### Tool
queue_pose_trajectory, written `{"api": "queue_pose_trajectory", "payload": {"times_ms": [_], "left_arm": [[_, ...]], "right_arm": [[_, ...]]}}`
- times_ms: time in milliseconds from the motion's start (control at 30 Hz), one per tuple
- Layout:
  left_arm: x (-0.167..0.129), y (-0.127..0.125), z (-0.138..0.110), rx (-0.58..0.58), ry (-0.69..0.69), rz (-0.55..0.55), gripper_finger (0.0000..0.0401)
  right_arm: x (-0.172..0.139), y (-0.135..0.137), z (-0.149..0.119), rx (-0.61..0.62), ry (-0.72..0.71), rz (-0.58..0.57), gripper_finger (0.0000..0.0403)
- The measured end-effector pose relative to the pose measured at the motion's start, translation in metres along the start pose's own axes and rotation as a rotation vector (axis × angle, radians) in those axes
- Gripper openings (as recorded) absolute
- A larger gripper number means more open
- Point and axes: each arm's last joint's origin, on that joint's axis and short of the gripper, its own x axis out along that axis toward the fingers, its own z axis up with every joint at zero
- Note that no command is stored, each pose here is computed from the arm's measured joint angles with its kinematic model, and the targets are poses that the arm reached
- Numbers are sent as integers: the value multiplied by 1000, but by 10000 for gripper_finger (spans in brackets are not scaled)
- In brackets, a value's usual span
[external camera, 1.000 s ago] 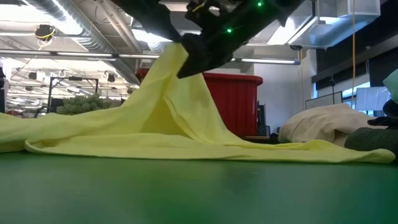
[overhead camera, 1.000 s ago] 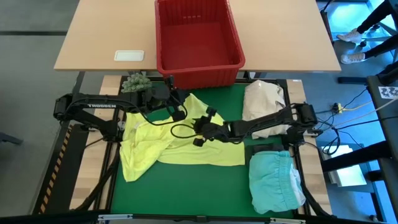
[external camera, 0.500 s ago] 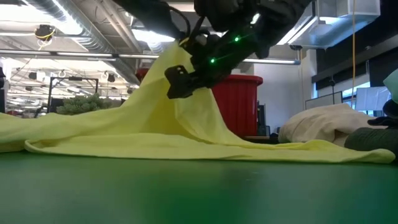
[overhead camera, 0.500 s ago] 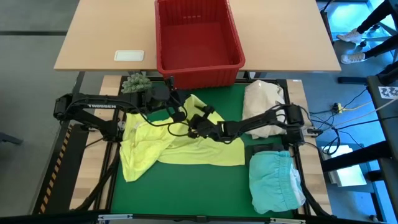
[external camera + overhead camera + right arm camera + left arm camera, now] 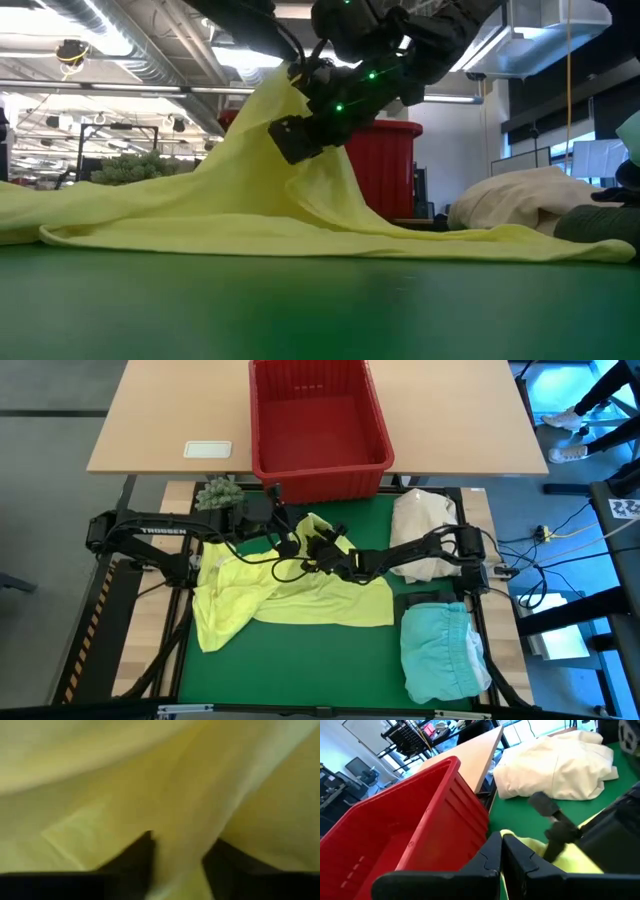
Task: Fold Laundry from Bin
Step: Fold the yellow shirt
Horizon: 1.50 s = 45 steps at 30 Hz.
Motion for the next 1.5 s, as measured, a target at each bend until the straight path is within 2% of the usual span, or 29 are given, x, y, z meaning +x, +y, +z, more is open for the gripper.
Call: {"api": "queue_pose_trajectory", "payload": {"times_ms": [100, 167, 400, 633, 833, 967, 1100, 1233, 1500], "left_arm": [[-1, 0, 0, 2, 4, -1, 0], [-1, 0, -1, 3, 8, -2, 0], [-1, 0, -2, 7, 18, -1, 0], [-1, -1, -5, 23, 54, -13, 0], [-5, -12, -7, 74, 86, -63, 0], [-12, -26, -1, 141, 50, -108, 0], [-18, -38, 6, 196, -5, -147, 0], [-23, -45, 9, 212, -30, -169, 0], [-34, -62, 13, 237, -65, -257, 0]], "right_arm": [[-9, 4, 1, -75, 7, -26, 45], [-17, 3, 5, -116, 11, -33, 16], [-45, -8, 18, -191, 48, -27, 5], [-92, -32, 34, -289, 87, 68, 3], [-132, -80, 45, -321, 152, 143, 2], [-153, -117, 52, -308, 160, 140, 1], [-162, -150, 60, -249, 140, 134, 1], [-160, -172, 62, -244, 139, 160, 1], [-157, -175, 55, -280, 188, 345, 0]]}}
